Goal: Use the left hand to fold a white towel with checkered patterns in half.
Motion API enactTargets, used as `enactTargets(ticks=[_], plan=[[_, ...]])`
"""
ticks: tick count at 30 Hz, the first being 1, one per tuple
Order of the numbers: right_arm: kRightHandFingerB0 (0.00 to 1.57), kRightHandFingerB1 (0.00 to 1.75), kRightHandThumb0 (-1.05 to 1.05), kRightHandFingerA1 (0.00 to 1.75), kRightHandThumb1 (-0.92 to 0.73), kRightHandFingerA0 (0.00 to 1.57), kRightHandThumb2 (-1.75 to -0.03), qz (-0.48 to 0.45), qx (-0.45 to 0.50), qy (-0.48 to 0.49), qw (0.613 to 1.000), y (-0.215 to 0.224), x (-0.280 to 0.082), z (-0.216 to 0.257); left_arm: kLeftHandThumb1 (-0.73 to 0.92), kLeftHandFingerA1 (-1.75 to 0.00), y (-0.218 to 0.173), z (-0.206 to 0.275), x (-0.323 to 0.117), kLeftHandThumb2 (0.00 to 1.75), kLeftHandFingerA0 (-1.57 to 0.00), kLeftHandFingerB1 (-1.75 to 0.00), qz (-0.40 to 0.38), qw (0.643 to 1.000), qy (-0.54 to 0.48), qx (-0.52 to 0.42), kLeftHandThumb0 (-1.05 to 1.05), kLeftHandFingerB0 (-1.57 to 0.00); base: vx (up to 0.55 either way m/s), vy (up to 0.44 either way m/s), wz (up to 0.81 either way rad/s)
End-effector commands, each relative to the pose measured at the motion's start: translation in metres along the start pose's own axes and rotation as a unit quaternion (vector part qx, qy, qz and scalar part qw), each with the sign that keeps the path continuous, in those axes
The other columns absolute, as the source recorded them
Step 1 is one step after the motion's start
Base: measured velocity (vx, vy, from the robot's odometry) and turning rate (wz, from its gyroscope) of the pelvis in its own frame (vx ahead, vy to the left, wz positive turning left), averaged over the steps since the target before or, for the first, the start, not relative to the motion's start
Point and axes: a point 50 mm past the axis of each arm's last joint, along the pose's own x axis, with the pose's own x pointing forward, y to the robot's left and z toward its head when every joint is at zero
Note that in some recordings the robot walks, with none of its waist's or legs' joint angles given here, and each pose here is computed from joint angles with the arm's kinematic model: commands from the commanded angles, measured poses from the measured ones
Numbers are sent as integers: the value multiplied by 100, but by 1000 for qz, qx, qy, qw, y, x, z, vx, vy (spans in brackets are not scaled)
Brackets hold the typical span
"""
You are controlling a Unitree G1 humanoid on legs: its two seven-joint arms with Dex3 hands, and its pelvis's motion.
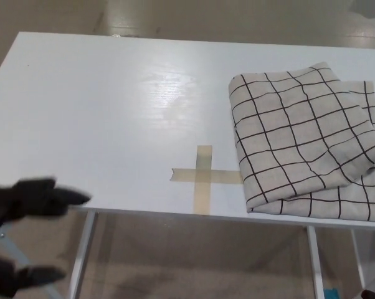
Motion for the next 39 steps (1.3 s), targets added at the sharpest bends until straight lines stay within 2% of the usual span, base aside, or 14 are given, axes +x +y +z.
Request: enactTargets(ticks=[1, 5, 7, 8, 9, 10, 14, 17, 21, 22, 23, 24, 39], plan=[[54, 53, -43, 77, -61, 49, -58, -41, -21, 1, 999, -13, -19, -10, 32, -51, -27, -31, -80, 65, -79, -48, -182, 951, 1, -250, -61, -69, 0, 0, 0], [54, 54, -42, 80, -61, 51, -58, -42, -24, 14, 999, -10, -22, -16, 31, -50, -57, -74, -79, 64, -78, -45, -154, 941, 102, -282, -66, -66, 0, 0, 0], [54, 54, -42, 80, -61, 51, -58, -42, -24, 17, 999, -9, -22, -17, 31, -50, -62, -81, -79, 64, -78, -45, -148, 938, 121, -288, -66, -66, 0, 0, 0], [54, 55, -40, 82, -61, 51, -58, -33, -14, 23, 999, -8, -21, -19, 31, -48, -86, -108, -76, 65, -68, -44, -117, 928, 188, -300, -64, -60, 0, 0, 0], [54, 55, -40, 82, -61, 51, -58, -33, -14, 23, 999, -8, -21, -19, 31, -48, -86, -108, -76, 65, -68, -44, -117, 928, 188, -300, -64, -60, 0, 0, 0], [54, 54, -41, 81, -61, 51, -58, -29, -17, 27, 999, -7, -20, -20, 36, -41, -93, -116, -75, 53, -65, -39, -105, 925, 207, -302, -59, -61, 0, 0, 0], [52, 48, -41, 79, -61, 51, -59, -22, -31, 41, 998, -5, -17, -23, 40, -39, -115, -142, -69, 55, -60, -38, -62, 918, 270, -283, -67, -57, 0, 0, 0], [52, 48, -42, 78, -61, 50, -59, -19, -35, 45, 998, -4, -16, -25, 44, -39, -128, -155, -62, 55, -61, -38, -21, 908, 316, -276, -68, -59, 0, 0, 0], [53, 50, -42, 77, -61, 50, -58, -16, -41, 43, 998, -4, -14, -24, 41, -40, -137, -162, -59, 56, -64, -39, 19, 892, 346, -288, -70, -61, 0, 0, 0], [53, 51, -41, 77, -61, 50, -58, -12, -50, 40, 998, -4, -12, -23, 43, -41, -146, -167, -56, 55, -67, -40, 48, 873, 368, -318, -66, -63, 0, 0, 0], [53, 51, -41, 77, -61, 50, -58, -11, -51, 39, 998, -4, -11, -23, 43, -41, -148, -168, -55, 55, -67, -40, 55, 865, 371, -333, -66, -63, 0, 0, 0], [53, 52, -41, 78, -61, 50, -58, -10, -53, 38, 998, -4, -10, -22, 35, -49, -151, -168, -55, 71, -63, -47, 59, 859, 371, -347, -67, -59, 0, 0, 0], [53, 52, -41, 78, -60, 50, -58, -11, -48, 31, 998, -6, -8, -20, 34, -50, -159, -171, -50, 71, -64, -48, 82, 860, 367, -345, -67, -59, 0, 0, 0]])
